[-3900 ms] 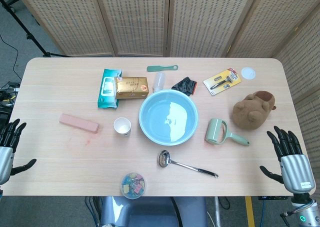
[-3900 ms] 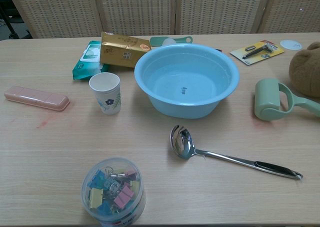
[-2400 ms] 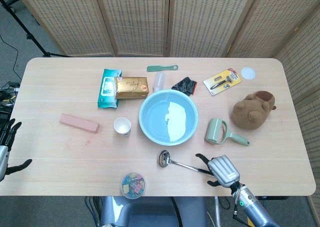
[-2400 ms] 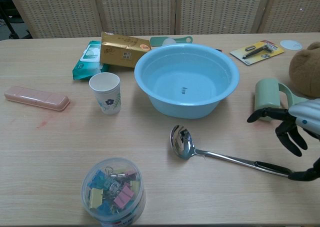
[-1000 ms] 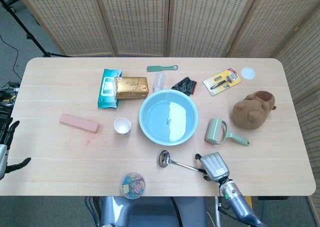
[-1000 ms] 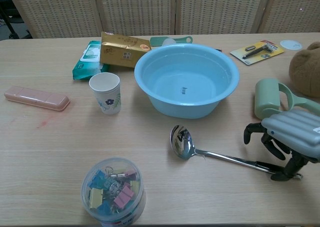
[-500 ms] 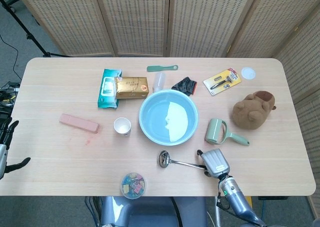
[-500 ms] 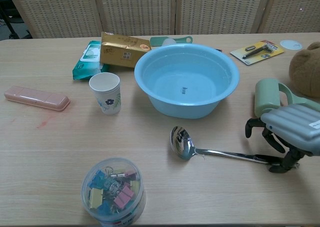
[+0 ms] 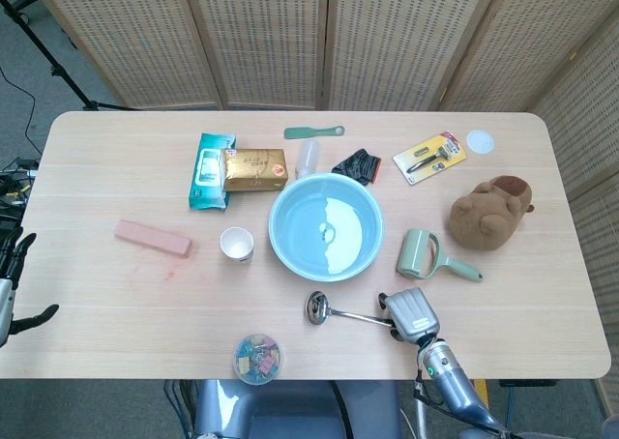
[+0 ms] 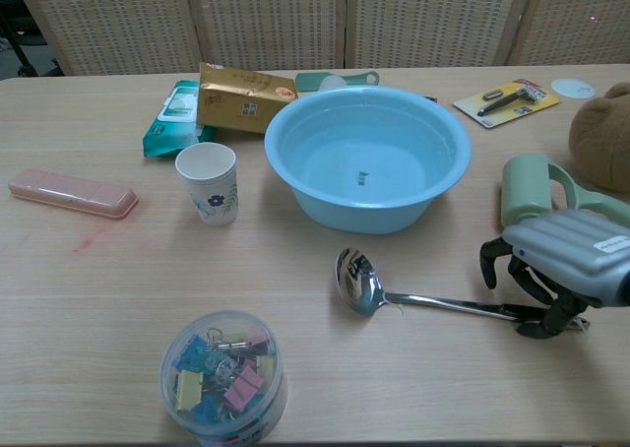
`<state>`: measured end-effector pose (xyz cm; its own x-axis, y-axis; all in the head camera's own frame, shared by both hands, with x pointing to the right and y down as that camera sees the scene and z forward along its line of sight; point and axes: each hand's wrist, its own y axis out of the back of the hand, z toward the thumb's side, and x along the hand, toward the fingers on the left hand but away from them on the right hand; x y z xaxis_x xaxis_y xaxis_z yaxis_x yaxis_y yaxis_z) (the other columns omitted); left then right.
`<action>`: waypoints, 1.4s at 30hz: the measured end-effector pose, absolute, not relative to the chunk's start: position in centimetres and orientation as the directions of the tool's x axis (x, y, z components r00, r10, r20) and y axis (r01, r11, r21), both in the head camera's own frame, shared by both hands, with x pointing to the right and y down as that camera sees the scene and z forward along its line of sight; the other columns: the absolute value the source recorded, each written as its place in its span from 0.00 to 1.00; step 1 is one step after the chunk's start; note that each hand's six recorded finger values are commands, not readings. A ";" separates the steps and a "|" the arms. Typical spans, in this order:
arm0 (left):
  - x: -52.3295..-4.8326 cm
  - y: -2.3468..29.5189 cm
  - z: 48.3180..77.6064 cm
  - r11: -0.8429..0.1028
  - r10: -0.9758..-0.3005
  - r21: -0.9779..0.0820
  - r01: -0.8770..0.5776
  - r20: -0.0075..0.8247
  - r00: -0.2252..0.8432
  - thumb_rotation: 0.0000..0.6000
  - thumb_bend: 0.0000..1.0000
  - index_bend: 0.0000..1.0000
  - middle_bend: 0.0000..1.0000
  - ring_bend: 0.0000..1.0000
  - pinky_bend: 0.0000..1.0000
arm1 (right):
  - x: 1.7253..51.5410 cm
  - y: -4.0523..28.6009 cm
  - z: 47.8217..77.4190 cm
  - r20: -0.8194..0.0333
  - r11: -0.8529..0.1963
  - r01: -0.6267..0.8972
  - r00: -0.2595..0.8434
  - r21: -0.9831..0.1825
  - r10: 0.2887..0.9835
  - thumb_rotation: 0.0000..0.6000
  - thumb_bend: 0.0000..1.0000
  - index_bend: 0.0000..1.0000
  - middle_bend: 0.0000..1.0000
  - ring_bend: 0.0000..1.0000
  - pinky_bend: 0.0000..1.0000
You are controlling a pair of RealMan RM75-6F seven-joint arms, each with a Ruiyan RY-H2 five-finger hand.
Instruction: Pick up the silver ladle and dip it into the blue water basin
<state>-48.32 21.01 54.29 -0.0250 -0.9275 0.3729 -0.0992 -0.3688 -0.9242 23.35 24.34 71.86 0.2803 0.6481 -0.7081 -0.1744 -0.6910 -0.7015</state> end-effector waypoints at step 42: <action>-48.4 21.0 54.4 -0.374 -0.926 -0.922 -0.102 0.378 -0.023 1.00 0.02 0.00 0.00 0.00 0.00 | 24.4 21.9 67.0 -0.625 -0.665 0.022 0.319 -0.747 0.713 1.00 1.00 0.83 0.87 0.79 0.93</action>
<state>-48.40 21.00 54.37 -0.0234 -0.9256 0.3778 -0.1023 -0.3737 -0.9219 24.42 21.93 66.99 0.3191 0.7126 -0.6248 0.0224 -0.6648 -0.7467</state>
